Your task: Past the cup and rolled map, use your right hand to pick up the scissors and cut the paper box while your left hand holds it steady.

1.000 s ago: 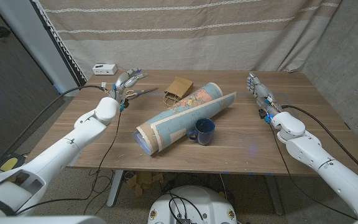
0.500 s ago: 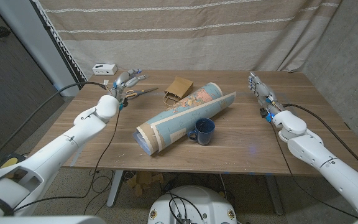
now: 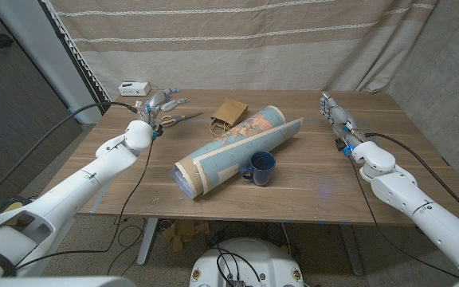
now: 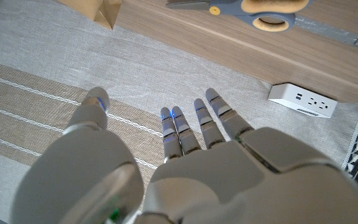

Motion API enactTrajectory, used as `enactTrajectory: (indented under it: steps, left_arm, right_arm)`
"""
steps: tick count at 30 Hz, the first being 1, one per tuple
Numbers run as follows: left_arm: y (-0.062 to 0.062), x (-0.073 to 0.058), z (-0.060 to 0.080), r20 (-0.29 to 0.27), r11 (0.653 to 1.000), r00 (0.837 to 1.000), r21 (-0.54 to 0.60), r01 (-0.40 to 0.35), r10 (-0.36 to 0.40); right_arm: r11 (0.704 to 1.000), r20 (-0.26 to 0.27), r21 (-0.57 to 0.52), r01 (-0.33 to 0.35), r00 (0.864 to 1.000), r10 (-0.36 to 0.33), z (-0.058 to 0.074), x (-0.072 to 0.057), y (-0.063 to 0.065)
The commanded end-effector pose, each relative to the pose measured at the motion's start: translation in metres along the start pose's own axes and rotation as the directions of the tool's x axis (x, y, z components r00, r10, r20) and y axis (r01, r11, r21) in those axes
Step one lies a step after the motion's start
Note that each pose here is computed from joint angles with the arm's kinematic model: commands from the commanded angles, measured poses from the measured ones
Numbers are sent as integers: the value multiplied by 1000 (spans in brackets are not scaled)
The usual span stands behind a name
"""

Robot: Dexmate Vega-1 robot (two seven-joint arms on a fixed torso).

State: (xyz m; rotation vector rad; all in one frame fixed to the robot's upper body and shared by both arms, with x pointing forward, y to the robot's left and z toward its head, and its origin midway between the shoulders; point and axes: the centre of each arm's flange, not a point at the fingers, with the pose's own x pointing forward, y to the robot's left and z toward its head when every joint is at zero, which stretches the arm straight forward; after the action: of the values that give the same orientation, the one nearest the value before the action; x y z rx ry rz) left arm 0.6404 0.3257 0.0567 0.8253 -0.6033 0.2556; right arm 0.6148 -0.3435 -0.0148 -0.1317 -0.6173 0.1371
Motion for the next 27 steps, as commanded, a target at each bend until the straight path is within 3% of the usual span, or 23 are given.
enactTrajectory:
  steps: [1, 9, 12, 27]
  left_arm:
    - [-2, 5, 9, 2, 996, 1000, 87, -23, 23]
    - [1, 8, 10, -6, 991, 1000, 129, -29, 30]
    - [1, 10, 9, -34, 987, 997, 152, -59, 64]
    - [-3, 27, 11, -49, 969, 998, 247, -24, 38]
  right_arm:
    - [1000, 4, 6, 0, 1000, 0, 0, 0, -7]
    - [1000, 2, 12, 12, 1000, -12, -1, 1, -8]
    - [1000, 6, 8, 13, 1000, -13, -1, 1, -9]
    - [1000, 17, -16, 18, 1000, -18, 6, 1, -9]
